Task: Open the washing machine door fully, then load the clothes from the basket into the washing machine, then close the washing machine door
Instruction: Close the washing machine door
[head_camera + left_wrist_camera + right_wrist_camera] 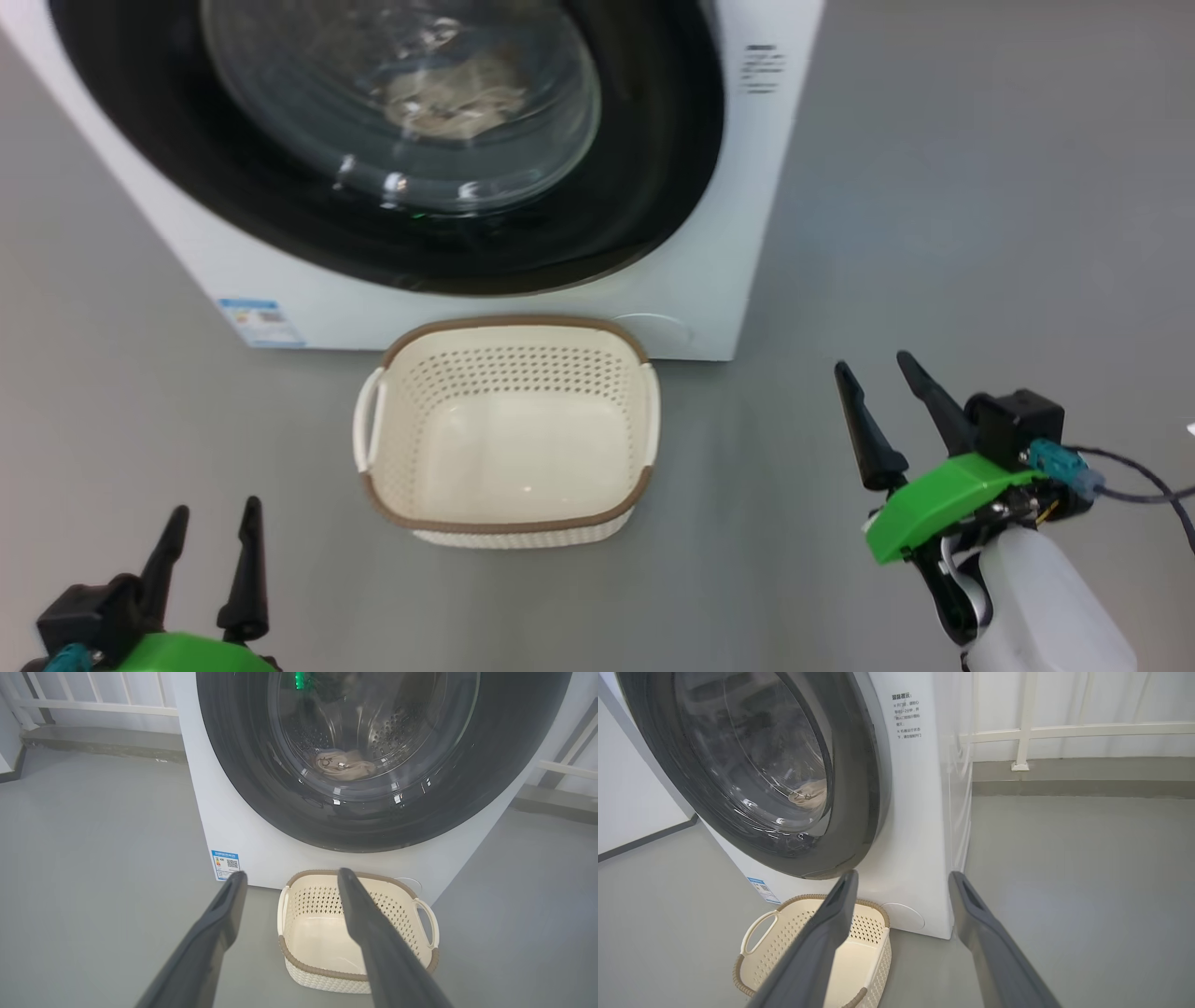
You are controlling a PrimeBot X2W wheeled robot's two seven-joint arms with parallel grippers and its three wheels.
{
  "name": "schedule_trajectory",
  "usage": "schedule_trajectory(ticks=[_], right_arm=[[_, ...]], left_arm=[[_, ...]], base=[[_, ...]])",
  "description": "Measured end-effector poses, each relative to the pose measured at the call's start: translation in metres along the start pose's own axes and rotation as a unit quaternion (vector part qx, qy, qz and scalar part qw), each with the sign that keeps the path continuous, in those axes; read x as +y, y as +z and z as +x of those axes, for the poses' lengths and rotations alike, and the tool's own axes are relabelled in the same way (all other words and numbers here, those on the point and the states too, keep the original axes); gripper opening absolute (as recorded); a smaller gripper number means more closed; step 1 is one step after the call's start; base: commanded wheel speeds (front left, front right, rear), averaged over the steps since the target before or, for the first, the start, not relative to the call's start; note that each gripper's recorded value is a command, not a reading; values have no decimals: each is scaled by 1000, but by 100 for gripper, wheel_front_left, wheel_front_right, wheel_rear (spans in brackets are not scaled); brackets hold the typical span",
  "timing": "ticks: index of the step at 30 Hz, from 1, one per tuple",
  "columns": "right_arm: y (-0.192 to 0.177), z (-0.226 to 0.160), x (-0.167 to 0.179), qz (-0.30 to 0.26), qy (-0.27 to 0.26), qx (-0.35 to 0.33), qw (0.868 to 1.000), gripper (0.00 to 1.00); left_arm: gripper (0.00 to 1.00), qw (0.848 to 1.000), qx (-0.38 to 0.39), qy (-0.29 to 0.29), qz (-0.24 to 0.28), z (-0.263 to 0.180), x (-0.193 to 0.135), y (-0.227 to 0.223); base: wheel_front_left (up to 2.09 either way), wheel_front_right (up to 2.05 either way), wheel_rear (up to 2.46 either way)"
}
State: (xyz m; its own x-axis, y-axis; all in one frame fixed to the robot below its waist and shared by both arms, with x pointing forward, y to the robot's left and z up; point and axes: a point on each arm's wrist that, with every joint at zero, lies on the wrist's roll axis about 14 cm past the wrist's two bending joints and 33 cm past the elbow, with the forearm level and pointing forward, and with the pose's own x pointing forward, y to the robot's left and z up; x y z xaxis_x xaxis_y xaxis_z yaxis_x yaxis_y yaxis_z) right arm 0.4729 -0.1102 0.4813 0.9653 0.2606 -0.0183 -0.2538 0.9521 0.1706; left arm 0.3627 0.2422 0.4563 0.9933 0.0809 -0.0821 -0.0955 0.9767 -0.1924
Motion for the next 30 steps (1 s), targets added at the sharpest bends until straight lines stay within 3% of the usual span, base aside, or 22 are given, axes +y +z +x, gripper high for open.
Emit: schedule_trajectory(ticks=[18,30], right_arm=[[5,-77,-65,1,-107,-9,994,100],[4,-112,-88,5,-154,-11,988,100]], left_arm=[[100,999,10,-49,11,21,-27,-6],[100,998,21,-60,24,22,-33,-12]], base=[[0,0,0],[0,0,0]])
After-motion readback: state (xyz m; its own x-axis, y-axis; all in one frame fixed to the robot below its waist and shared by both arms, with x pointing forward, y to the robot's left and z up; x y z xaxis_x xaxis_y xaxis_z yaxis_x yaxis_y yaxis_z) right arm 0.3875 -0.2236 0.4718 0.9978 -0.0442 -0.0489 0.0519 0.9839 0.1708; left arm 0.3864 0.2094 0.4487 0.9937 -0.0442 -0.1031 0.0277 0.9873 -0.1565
